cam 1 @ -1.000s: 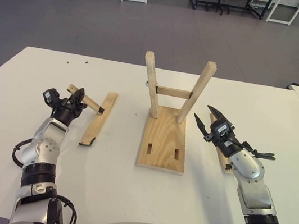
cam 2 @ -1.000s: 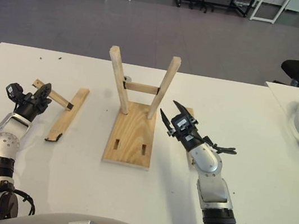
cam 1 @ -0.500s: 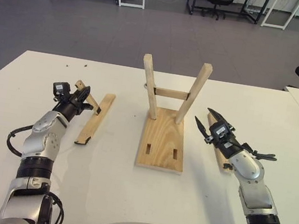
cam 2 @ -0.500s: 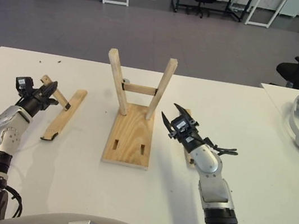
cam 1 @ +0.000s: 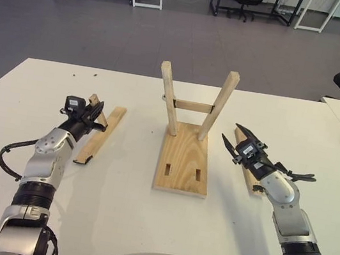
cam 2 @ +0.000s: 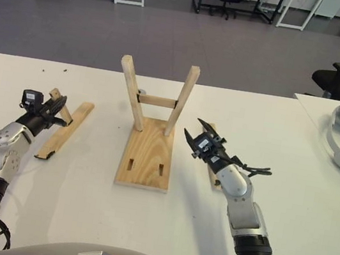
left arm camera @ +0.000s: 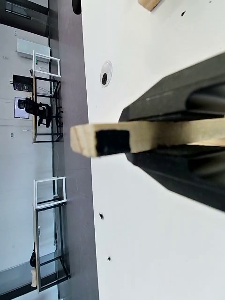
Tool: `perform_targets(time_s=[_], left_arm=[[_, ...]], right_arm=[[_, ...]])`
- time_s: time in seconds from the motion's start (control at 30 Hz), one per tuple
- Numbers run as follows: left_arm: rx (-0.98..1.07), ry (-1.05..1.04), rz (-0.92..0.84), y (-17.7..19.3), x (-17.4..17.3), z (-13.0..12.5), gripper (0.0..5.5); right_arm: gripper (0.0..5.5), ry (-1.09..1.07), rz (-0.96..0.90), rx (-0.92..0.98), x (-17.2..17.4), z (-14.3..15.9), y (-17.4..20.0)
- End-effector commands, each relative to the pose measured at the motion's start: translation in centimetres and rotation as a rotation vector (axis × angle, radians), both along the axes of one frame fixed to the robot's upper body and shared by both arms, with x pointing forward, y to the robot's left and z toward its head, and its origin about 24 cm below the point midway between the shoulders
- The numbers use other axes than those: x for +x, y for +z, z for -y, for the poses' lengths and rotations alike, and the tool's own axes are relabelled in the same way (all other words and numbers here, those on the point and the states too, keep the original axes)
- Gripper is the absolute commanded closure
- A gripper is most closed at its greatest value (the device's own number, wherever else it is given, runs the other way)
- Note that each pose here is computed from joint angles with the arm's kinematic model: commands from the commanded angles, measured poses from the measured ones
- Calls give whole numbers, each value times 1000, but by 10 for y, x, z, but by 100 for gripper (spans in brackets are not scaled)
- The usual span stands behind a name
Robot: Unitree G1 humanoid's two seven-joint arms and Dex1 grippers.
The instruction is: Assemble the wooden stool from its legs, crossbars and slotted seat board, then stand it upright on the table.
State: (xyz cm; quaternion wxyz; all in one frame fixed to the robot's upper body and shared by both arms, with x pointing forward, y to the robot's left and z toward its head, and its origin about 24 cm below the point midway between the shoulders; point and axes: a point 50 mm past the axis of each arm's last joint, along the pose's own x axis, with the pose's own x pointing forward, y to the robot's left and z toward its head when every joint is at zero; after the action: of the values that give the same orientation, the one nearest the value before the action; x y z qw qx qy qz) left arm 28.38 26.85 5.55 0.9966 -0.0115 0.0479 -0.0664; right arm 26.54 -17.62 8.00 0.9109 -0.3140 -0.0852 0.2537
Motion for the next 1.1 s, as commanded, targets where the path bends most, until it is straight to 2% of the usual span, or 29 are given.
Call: perform_targets(time_s=[0.03,0.3,0.5,0.57,0.7,0.83,0.97,1.03,1.1], left_arm=[[-6,-8,-217,-34,-15,0,437],[69,-20,-343,-19,-28,-15,304],[6,-23,-434,-13,-44,-2,217],[20,-22,-459,-12,-45,-1,173],[109,-48,-497,-19,-47,3,193],[245,-47,-543,-31,-53,-4,259],[260,-51,-547,-45,-59,-10,317],[212,-41,-483,-38,-54,-13,348],[68,82,-154,6,-33,-33,348]], right_arm=[[300,13,34,-27,5,-4,4],[300,-21,24,-19,2,1,-3],[300,-26,15,-42,-2,-1,-11],[300,-23,16,-47,-3,-3,-12],[300,-19,18,-49,-2,-6,-13],[300,-20,20,-47,-1,-7,-13],[300,-22,9,-9,0,-11,-12],[300,-29,-69,154,1,-12,-8],[300,-20,-137,439,8,-9,15]])
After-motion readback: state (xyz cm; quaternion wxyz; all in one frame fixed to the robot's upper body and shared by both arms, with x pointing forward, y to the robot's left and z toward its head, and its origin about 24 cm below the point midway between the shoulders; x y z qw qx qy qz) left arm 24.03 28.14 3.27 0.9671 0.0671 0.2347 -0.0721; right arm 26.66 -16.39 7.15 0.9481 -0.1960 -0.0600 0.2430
